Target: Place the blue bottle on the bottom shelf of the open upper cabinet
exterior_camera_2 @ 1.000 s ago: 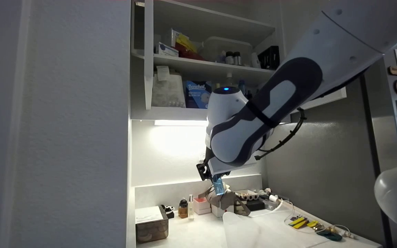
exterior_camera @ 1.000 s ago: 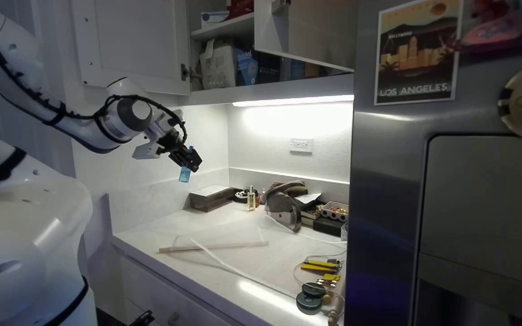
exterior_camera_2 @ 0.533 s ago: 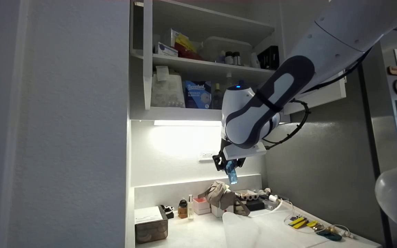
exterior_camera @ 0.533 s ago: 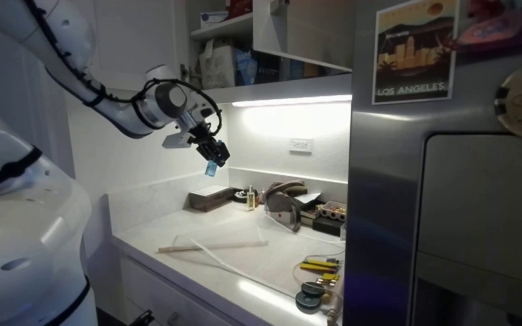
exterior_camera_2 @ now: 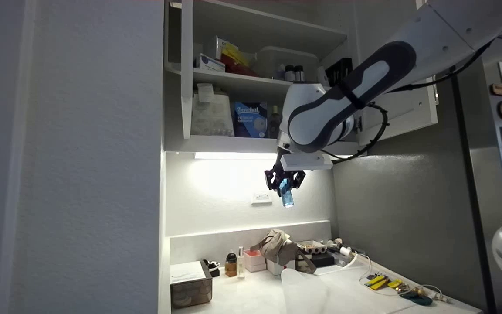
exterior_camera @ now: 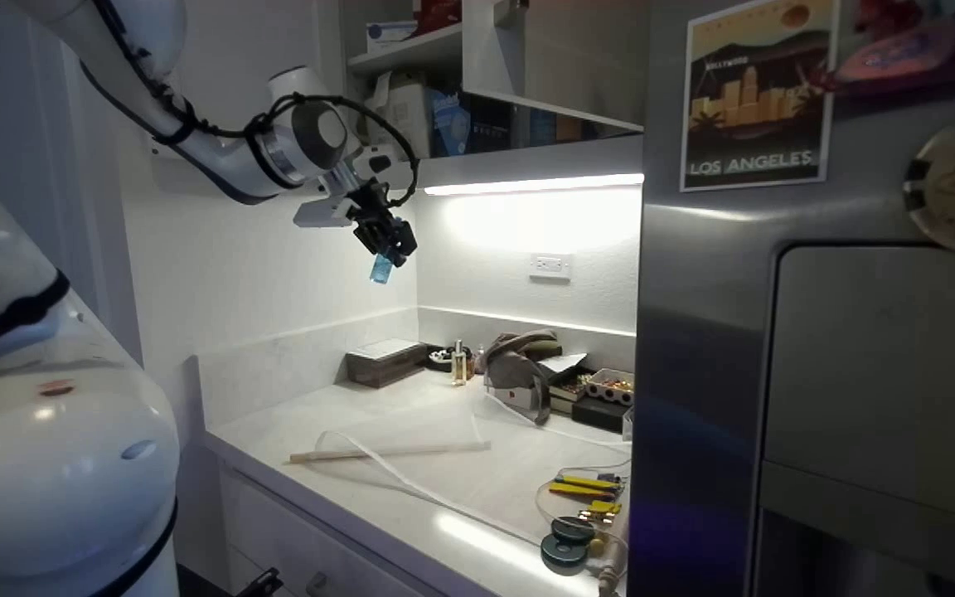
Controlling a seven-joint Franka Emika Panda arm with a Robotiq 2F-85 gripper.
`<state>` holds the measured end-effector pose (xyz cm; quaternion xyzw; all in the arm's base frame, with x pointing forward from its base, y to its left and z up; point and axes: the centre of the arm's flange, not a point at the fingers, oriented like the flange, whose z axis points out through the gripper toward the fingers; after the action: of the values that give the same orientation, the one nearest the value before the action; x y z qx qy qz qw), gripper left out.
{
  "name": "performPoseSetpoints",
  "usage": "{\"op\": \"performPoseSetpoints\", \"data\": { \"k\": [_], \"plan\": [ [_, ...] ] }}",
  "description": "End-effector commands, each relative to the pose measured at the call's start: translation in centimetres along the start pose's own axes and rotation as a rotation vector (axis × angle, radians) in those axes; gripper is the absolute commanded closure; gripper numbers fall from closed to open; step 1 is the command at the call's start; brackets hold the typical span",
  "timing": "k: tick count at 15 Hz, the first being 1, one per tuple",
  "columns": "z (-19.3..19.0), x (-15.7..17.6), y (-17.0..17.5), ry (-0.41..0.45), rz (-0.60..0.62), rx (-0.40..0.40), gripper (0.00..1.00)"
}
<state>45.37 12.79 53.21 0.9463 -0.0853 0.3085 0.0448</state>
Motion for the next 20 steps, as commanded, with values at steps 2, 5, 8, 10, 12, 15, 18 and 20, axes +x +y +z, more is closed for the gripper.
{"op": "performPoseSetpoints", "data": {
  "k": [2,5,8,10,12,15,18,20],
  "plan": [
    [-5.1,0.4,-0.5,0.037,-0.010,0.004,0.98],
    [-7.8,-0.5,-0.5,0.091,0.006,-0.009,0.98],
    [-10.4,-0.5,-0.9,0.182,0.056,-0.056,0.98],
    [-12.1,-0.4,-1.0,0.246,0.096,-0.097,0.98],
    [-13.3,-0.1,-0.7,0.302,0.137,-0.134,0.98],
    [-13.5,0.6,0.3,0.379,0.190,-0.199,0.98],
    [-12.7,1.7,1.5,0.442,0.237,-0.264,0.98],
    [-11.9,2.6,2.7,0.471,0.271,-0.298,0.98]
  ]
}}
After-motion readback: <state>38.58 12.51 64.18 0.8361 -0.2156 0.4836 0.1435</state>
